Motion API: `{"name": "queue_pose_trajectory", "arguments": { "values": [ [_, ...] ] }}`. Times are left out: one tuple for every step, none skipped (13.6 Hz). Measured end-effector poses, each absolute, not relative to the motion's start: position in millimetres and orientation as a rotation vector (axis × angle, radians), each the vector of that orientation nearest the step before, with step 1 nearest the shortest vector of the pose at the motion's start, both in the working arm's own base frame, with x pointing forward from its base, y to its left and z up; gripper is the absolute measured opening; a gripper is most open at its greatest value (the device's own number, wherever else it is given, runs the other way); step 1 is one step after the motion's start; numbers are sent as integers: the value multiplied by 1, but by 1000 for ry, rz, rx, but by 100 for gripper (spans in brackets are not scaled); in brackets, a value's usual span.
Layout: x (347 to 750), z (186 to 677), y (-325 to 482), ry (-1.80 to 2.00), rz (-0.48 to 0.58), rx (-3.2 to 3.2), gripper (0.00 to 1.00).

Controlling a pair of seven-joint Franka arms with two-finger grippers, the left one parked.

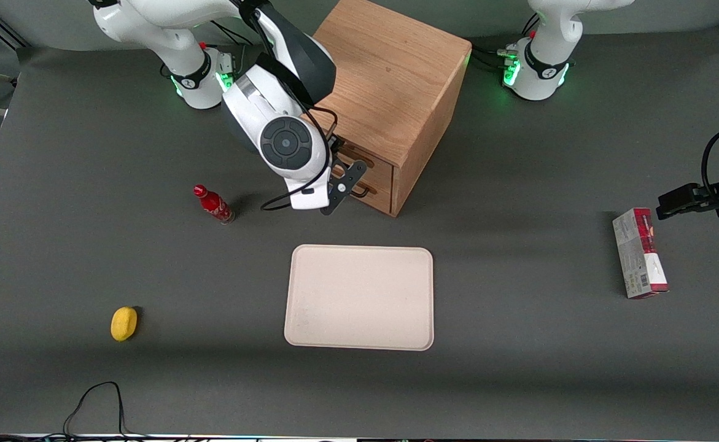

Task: Open upper drawer
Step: 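Pull the upper drawer outward from the cabinet with the right gripper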

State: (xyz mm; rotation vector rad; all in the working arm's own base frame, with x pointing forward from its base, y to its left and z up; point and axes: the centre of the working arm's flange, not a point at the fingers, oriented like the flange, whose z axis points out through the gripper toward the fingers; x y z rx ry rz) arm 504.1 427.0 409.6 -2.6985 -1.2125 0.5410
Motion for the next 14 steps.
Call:
{"name": "queue_pose_trajectory", "arguments": {
  "values": [
    [505, 406, 426, -1214, 547, -2705, 100],
    [506, 403, 426, -1215, 554, -2708, 100],
    [506, 401, 426, -1215, 559, -2708, 100],
    [507, 399, 425, -1211, 561, -2710, 100],
    [510, 399, 422, -1203, 559, -2713, 100],
    [514, 399, 417, -1195, 553, -2717, 100],
    [520, 397, 410, -1198, 549, -2721, 100],
    [526, 395, 404, -1200, 544, -2723, 100],
    [531, 392, 400, -1206, 532, -2733, 100],
    [534, 390, 398, -1212, 515, -2745, 100],
    [537, 388, 398, -1214, 502, -2753, 100],
    [540, 387, 396, -1212, 495, -2760, 100],
    [542, 387, 394, -1206, 492, -2763, 100],
    [545, 387, 390, -1197, 487, -2767, 100]
  ]
}}
